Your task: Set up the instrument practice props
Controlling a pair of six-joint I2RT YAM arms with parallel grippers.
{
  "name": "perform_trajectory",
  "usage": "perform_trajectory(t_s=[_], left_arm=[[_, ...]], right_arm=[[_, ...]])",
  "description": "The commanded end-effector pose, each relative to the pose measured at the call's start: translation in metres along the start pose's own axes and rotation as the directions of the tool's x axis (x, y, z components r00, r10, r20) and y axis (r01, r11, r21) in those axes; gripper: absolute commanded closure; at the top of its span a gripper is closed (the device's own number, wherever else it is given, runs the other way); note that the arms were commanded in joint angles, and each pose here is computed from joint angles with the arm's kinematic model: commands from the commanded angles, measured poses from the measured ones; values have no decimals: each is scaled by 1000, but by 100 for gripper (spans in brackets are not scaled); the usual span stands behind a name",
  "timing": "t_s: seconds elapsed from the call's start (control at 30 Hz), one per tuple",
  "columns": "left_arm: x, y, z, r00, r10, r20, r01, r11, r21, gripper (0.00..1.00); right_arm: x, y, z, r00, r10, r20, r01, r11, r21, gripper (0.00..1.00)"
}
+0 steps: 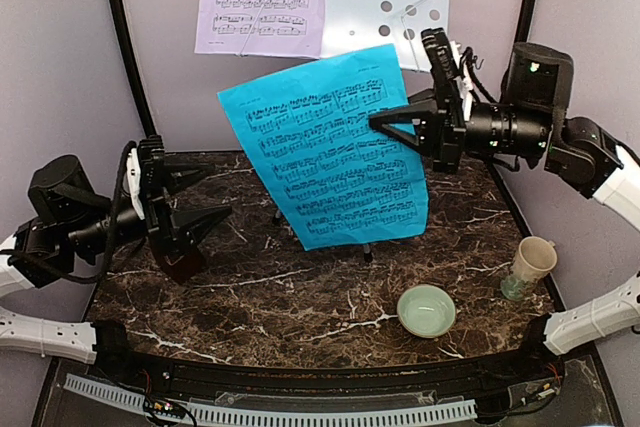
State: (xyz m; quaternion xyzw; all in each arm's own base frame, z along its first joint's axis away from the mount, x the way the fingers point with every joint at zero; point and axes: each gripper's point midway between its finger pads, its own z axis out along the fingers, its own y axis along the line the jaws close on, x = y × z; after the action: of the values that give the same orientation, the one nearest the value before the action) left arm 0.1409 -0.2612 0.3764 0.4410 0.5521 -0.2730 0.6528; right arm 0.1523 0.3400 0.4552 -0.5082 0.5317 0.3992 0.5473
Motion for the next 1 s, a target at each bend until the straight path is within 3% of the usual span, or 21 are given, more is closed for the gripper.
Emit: perform_trajectory(t_s=[0.0,0.23,0.4,0.63,0.97], left_arm=[[-19,-10,26,994,-71,84,65,995,69,23],[-52,-33,54,980,-100,171,59,971,231,21],[-68,-24,56,973,-95,210,52,978,202,22],[-57,8,35,971,-139,195,118,987,113,22],[-91,-11,62,955,-177,239,92,940,328,29]], right_arm=[[-38,6,-9,985,28,172,-17,998,-65,100],[-58,8,-28,965,36,259,-15,996,-83,100],[-64,9,-41,957,40,288,-11,995,-102,100],[-64,8,-50,957,32,289,-4,995,-97,100],[-71,2,-51,940,29,341,0,996,-85,100]])
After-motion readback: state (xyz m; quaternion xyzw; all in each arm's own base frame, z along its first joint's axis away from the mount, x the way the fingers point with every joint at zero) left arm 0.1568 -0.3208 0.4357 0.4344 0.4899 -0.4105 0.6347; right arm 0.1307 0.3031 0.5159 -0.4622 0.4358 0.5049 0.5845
